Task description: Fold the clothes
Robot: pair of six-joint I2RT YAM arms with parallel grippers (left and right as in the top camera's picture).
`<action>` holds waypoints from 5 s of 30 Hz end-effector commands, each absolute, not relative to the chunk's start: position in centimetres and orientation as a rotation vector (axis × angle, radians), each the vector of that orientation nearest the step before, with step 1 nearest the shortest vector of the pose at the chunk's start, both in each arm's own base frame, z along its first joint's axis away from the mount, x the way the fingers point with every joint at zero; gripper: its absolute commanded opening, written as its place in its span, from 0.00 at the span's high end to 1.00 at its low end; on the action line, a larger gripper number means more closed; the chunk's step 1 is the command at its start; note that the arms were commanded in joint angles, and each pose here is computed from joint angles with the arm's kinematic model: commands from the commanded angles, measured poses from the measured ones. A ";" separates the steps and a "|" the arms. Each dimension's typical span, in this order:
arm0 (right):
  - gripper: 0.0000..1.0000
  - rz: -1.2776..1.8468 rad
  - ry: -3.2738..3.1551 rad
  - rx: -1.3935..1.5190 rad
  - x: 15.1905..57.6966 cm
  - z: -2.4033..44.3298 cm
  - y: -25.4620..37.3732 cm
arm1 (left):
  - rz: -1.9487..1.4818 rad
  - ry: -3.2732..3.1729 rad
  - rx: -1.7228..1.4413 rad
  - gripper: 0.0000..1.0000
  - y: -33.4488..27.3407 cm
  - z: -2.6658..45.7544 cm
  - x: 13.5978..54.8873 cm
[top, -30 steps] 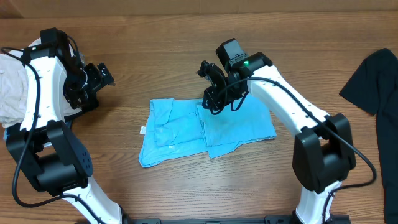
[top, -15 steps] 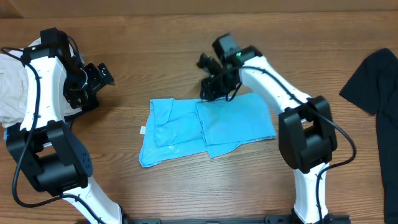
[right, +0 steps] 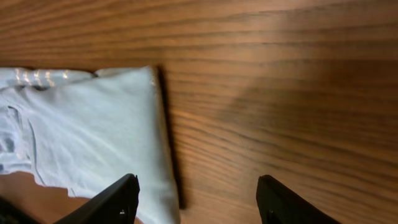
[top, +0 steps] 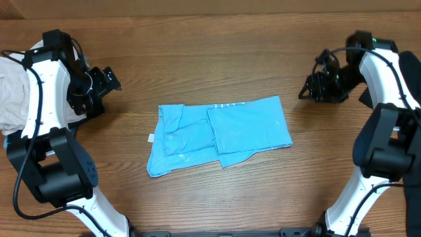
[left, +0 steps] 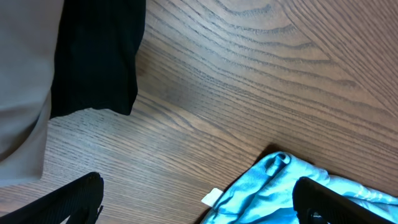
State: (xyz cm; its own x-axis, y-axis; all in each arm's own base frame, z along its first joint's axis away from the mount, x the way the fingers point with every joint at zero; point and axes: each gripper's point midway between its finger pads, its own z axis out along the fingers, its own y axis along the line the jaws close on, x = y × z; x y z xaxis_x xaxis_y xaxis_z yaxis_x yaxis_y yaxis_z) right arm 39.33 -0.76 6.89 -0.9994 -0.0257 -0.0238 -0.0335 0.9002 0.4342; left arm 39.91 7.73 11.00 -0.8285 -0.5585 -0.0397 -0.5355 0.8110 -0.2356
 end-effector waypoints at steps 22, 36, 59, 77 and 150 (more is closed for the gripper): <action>0.92 1.029 2.921 -0.119 36.9 2.0 5.2 | -0.346 2.891 -0.874 0.00 7.5 10.8 40.0; 0.91 0.747 2.899 -0.036 41.7 13.5 -1.7 | -0.346 2.891 -0.874 0.00 7.5 10.8 40.0; 0.96 0.649 3.157 -0.356 36.0 15.7 16.6 | -0.346 2.891 -0.874 0.00 7.5 10.8 40.0; 0.26 0.807 3.022 -0.606 34.9 10.1 25.4 | -0.346 2.891 -0.874 0.00 7.5 10.8 40.0; 0.94 1.344 2.790 -0.640 35.3 14.4 21.8 | -0.346 2.891 -0.874 0.00 7.5 10.8 40.0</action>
